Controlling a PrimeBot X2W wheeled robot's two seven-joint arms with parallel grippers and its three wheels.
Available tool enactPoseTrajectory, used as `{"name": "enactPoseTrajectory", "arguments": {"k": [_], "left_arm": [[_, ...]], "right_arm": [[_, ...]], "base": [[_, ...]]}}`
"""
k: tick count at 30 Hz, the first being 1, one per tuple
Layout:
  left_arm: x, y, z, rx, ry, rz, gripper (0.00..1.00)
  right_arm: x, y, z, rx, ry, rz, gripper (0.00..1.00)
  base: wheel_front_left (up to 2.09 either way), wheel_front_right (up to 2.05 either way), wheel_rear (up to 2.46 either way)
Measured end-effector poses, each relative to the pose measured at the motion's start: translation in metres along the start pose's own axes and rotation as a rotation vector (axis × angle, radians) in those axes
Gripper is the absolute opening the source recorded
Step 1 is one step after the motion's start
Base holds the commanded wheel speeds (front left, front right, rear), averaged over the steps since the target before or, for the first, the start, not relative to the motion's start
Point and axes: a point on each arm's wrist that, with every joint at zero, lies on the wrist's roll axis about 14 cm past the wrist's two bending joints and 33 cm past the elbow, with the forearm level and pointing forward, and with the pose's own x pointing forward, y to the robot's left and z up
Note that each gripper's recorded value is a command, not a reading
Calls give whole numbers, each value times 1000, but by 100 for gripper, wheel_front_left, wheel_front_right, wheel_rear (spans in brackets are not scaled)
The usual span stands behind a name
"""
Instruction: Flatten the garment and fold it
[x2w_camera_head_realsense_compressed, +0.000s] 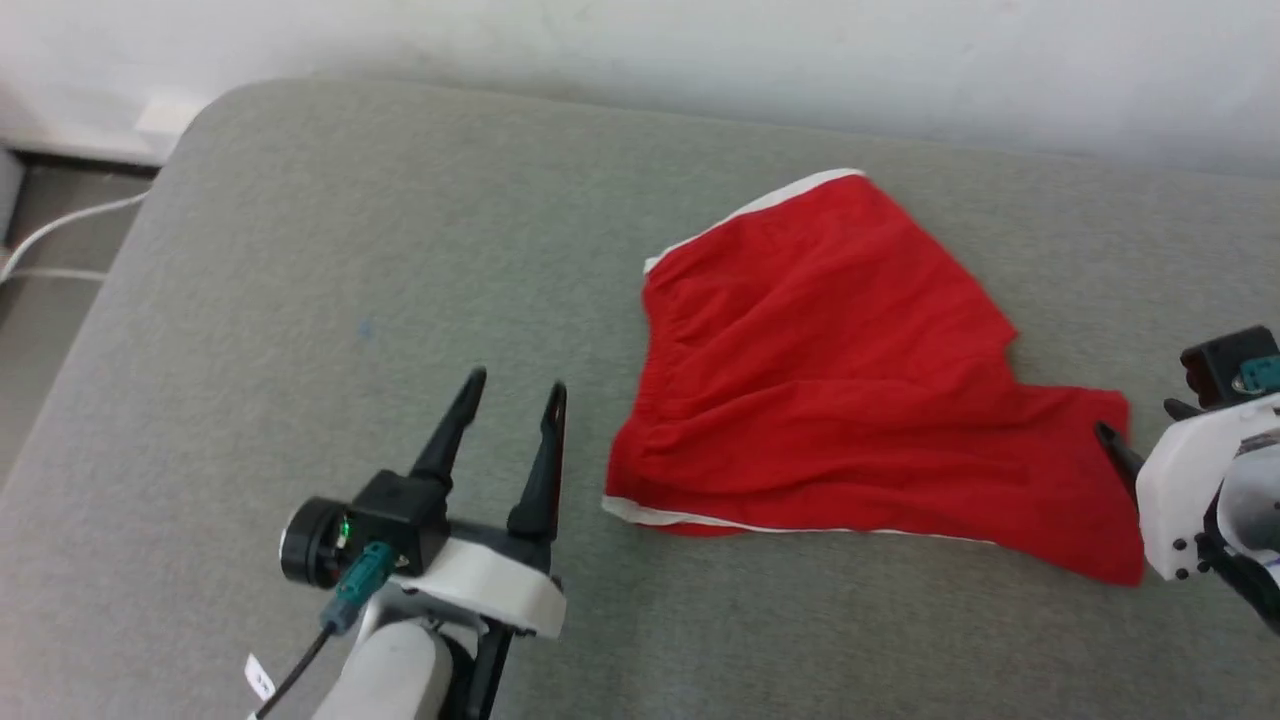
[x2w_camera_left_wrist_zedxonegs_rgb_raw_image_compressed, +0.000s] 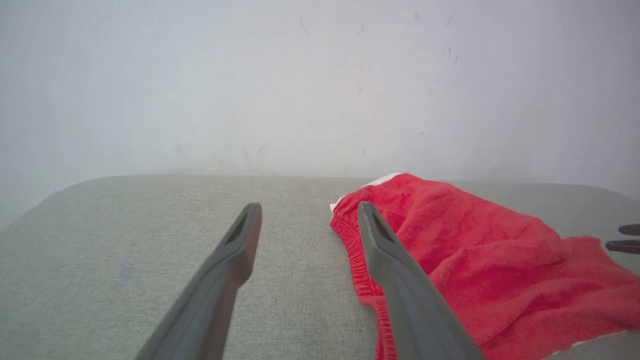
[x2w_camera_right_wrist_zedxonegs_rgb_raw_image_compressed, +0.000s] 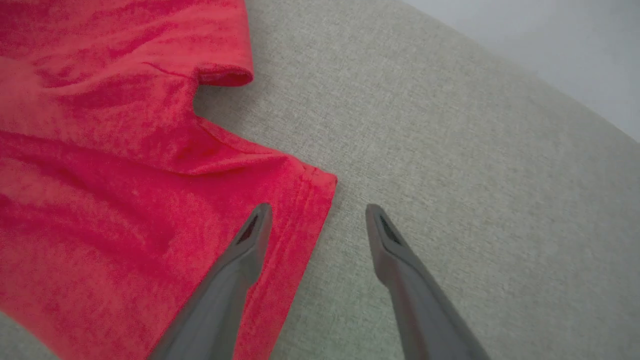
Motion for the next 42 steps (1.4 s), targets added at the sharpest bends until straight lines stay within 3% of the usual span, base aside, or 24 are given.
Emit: {"name": "enactPoseTrajectory", "arguments": {"k": [8,9,10,18,26,30,38,39,40,42], "left_arm": [[-13,14,4,7,-15,75,100],[-15,17,3,7,-11,83,100],[-17,19,2,7,-8,91,100],[-22,25,0,7,-6,104,100],[-17,15,7,4,-32,71,100],[-17,15,5,1,-27,75,100],[-18,24,-2,13,-1,100,100],[-18,25,-2,15,0,102,100],[-18,26,-2,17,3,106,100],[-19,27,-4,17,8,108,100]], "right_arm": [[34,8,-6,-92,75,37,100],[38,9,-6,-97,78,40,64],[41,10,-6,-101,79,42,0],[44,15,3,-143,15,50,0],[34,-5,52,-182,-119,-1,0],[43,-15,65,-211,-111,-21,0],[80,-17,59,-272,-39,-31,0],[84,-17,58,-281,-34,-33,38],[88,-16,55,-285,-29,-29,100],[94,-9,50,-278,-27,-15,100]], "base": [[0,0,0],[0,0,0],[0,0,0],[0,0,0],[0,0,0],[0,0,0],[0,0,0],[0,0,0],[0,0,0],[0,0,0]]}}
